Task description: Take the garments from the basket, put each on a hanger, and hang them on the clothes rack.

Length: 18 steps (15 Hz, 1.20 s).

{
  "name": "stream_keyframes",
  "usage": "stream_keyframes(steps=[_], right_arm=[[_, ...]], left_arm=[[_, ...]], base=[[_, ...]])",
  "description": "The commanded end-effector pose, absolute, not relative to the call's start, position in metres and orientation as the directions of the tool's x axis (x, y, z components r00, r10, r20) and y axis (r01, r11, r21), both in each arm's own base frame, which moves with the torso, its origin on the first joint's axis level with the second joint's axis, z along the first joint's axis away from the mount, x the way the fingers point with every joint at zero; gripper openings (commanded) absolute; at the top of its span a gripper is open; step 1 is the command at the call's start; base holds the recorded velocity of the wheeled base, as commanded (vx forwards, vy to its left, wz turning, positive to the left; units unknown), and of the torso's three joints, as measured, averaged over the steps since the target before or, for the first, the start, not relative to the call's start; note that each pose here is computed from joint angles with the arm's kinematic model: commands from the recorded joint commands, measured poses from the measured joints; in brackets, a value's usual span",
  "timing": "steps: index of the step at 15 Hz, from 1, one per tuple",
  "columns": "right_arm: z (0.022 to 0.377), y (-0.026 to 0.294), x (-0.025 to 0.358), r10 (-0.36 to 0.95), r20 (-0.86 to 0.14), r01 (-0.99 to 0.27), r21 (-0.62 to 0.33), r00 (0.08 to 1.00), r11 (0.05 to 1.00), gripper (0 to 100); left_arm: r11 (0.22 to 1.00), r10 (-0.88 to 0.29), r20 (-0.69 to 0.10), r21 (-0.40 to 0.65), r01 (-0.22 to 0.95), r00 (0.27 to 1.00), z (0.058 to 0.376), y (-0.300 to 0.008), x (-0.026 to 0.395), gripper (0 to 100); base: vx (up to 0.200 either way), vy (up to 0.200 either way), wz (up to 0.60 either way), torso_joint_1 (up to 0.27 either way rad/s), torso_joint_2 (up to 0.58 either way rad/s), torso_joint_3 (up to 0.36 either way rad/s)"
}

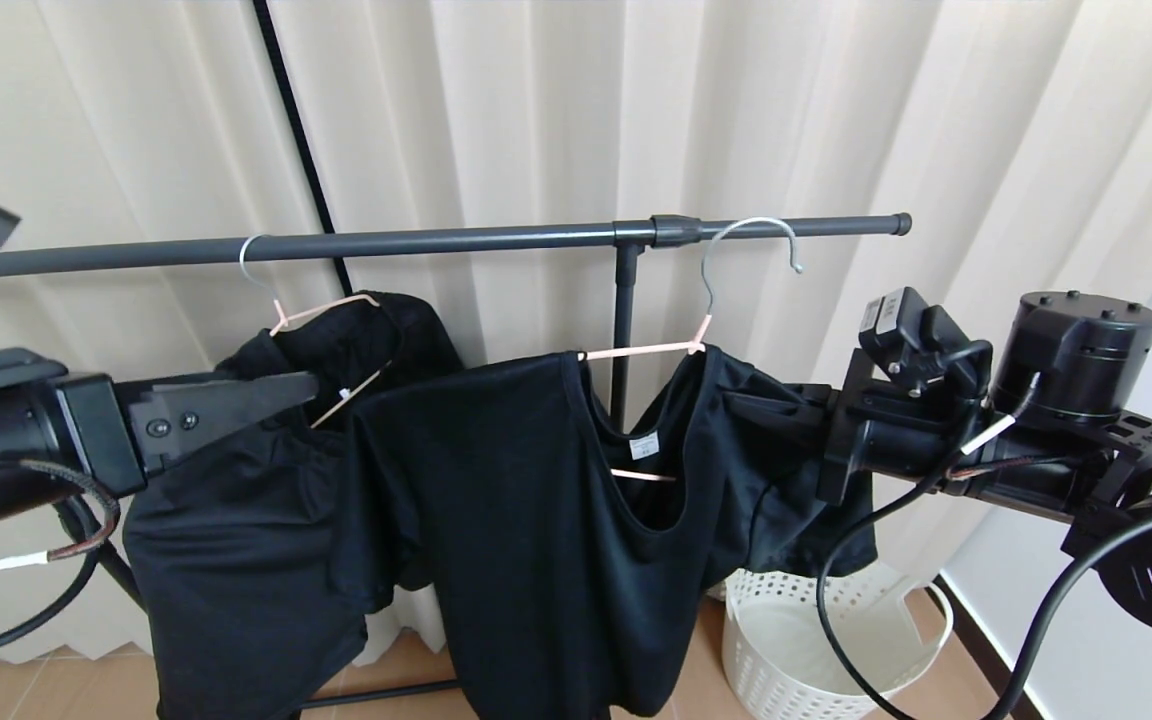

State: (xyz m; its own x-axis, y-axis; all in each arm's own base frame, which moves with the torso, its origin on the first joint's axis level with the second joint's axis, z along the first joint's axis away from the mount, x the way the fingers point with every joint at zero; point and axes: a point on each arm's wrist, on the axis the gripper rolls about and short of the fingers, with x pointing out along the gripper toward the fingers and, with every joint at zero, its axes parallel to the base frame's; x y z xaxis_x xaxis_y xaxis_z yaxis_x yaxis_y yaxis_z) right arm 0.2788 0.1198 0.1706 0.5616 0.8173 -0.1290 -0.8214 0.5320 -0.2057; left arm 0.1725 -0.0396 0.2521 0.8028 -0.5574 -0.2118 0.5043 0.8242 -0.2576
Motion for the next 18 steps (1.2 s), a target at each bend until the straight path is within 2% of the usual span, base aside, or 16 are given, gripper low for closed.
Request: stream_keyframes(steps=[1,3,5,6,8,12,15,18], right_arm=[[0.165,0.128,0.275,0.832,-0.145,-0.840,-0.197,0.535,0.505,0],[0.163,0.134,0.271,0.845,-0.152,-0.854,-0.193,0.513,0.484,0],[0.162,0.135,0.270,0.846,-0.156,-0.856,-0.192,0.510,0.480,0],[0.160,0.137,0.269,0.850,-0.160,-0.861,-0.194,0.501,0.471,0],[0.160,0.138,0.268,0.853,-0.162,-0.863,-0.192,0.497,0.467,0],[0.157,0.141,0.263,0.859,-0.170,-0.869,-0.207,0.484,0.449,0],[0.155,0.143,0.258,0.865,-0.177,-0.875,-0.219,0.470,0.431,0],[0.156,0.142,0.253,0.867,-0.176,-0.873,-0.251,0.467,0.419,0]], left_arm=[[0.784,-0.620,-0.233,-0.233,0.576,0.749,0.284,-0.079,0.176,100],[0.758,-0.652,-0.265,-0.215,0.616,0.710,0.281,-0.105,0.172,100],[0.742,-0.669,-0.278,-0.205,0.638,0.689,0.279,-0.112,0.172,100],[0.730,-0.672,-0.315,-0.127,0.672,0.671,0.269,-0.117,0.176,100],[0.713,-0.674,-0.340,-0.070,0.697,0.656,0.262,-0.119,0.178,100],[0.611,-0.701,-0.406,0.084,0.787,0.587,0.240,-0.123,0.174,100],[0.542,-0.736,-0.417,0.109,0.833,0.533,0.234,-0.123,0.172,100],[0.534,-0.731,-0.433,0.117,0.837,0.527,0.229,-0.124,0.174,100]], base=[[0.000,0.000,0.00,0.000,0.00,0.000],[0.000,0.000,0.00,0.000,0.00,0.000],[0.000,0.000,0.00,0.000,0.00,0.000],[0.000,0.000,0.00,0.000,0.00,0.000],[0.000,0.000,0.00,0.000,0.00,0.000],[0.000,0.000,0.00,0.000,0.00,0.000],[0.000,0.000,0.00,0.000,0.00,0.000],[0.000,0.000,0.00,0.000,0.00,0.000]])
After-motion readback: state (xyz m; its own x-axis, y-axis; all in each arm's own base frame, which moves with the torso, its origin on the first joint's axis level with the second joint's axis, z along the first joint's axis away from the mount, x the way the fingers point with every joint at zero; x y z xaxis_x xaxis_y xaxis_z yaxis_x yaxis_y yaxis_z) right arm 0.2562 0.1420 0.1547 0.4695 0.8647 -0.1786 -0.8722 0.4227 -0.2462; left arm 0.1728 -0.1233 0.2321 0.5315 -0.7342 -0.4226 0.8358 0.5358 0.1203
